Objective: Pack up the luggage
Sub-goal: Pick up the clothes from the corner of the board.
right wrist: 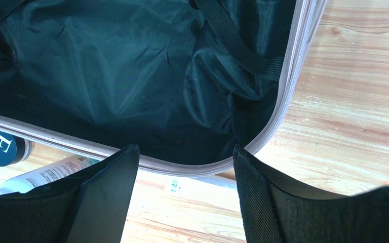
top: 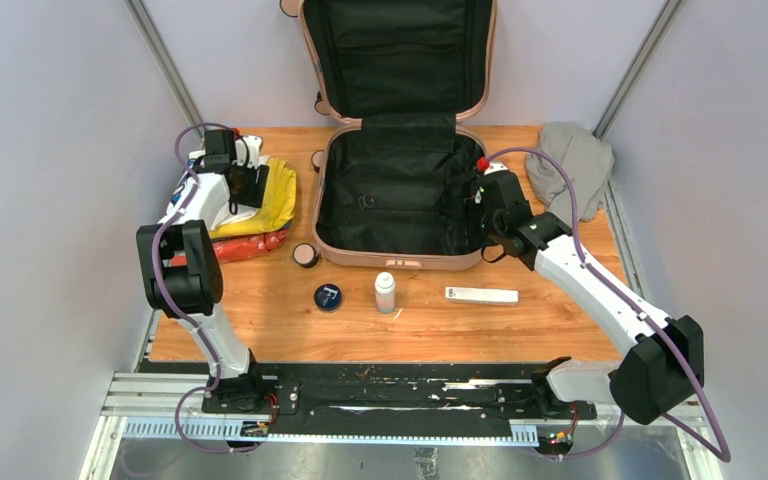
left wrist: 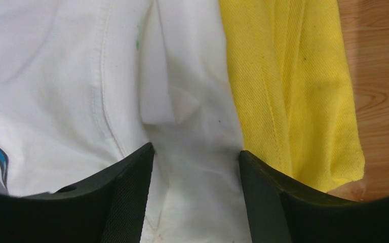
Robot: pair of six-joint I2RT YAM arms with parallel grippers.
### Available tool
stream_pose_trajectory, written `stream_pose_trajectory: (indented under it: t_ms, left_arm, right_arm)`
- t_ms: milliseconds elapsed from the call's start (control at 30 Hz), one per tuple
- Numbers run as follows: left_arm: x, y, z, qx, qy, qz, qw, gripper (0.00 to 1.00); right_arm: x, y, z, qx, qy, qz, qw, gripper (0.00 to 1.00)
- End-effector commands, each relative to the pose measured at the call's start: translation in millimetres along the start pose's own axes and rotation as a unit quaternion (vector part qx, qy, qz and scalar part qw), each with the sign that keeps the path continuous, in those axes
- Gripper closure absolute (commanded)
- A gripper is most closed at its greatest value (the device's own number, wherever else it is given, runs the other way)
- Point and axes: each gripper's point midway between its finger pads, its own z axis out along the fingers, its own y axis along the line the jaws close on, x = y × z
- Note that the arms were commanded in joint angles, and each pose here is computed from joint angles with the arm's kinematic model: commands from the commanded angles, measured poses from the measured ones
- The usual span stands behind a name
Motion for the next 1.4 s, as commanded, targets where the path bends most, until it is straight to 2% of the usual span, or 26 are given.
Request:
stream_pose_trajectory:
  t_ms: [0, 100, 133, 333, 500, 533, 733, 967, 1100, 1233, 1367]
  left_arm:
    - [9.7, 4.4, 8.7, -0.013, 0.014, 0.022, 1.000, 0.41]
    - [12.3, 10.2, 5.6, -0.028, 0.020, 0.033, 0.999, 0.62]
    - [13.5, 11.2, 5.0, -0.030, 0.021, 0.036, 0.999, 0.66]
    - [23.7, 12.1, 2.3, -0.034, 0.036, 0.051, 0.997, 0.69]
    - [11.3, 7.9, -15.7, -0.016, 0.030, 0.043, 0.999, 0.97]
    - [5.3, 3.9, -23.2, -0.003, 0.024, 0.040, 0.999, 1.00]
    - [-26.3, -22.9, -85.8, 0.068, -0.043, 0.025, 0.996, 1.00]
    - [5.1, -33.6, -110.7, 0.078, -0.029, 0.048, 0.995, 1.00]
    - [28.5, -51.8, -118.8, 0.116, -0.011, 0.046, 0.992, 1.00]
    - [50.2, -70.1, -130.7, 0.152, -0.005, 0.047, 0.987, 1.00]
    - [68.9, -82.0, -140.8, 0.172, -0.001, 0.051, 0.984, 1.00]
  right_arm:
    - [0.4, 6.8, -8.3, -0.013, 0.004, -0.005, 1.000, 0.30]
    - [0.3, 5.4, -10.3, -0.010, 0.002, -0.006, 1.000, 0.33]
    - [0.3, 5.2, -11.1, -0.010, 0.001, -0.006, 1.000, 0.33]
    - [-3.5, 6.8, -16.3, -0.016, -0.008, -0.003, 1.000, 0.34]
    - [-10.6, 15.2, -20.1, -0.034, -0.013, 0.006, 0.999, 0.37]
    - [-12.3, 18.1, -20.5, -0.040, -0.013, 0.009, 0.999, 0.38]
    - [-29.2, 50.3, -20.7, -0.098, -0.013, 0.034, 0.995, 0.40]
    - [-56.5, 127.9, -7.4, -0.192, -0.002, 0.086, 0.978, 0.29]
    - [-62.4, 193.5, 8.2, -0.263, 0.026, 0.139, 0.954, 0.23]
    - [-61.8, 259.3, 25.4, -0.337, 0.073, 0.212, 0.914, 0.19]
    - [-64.5, 320.0, 39.3, -0.381, 0.099, 0.234, 0.889, 0.13]
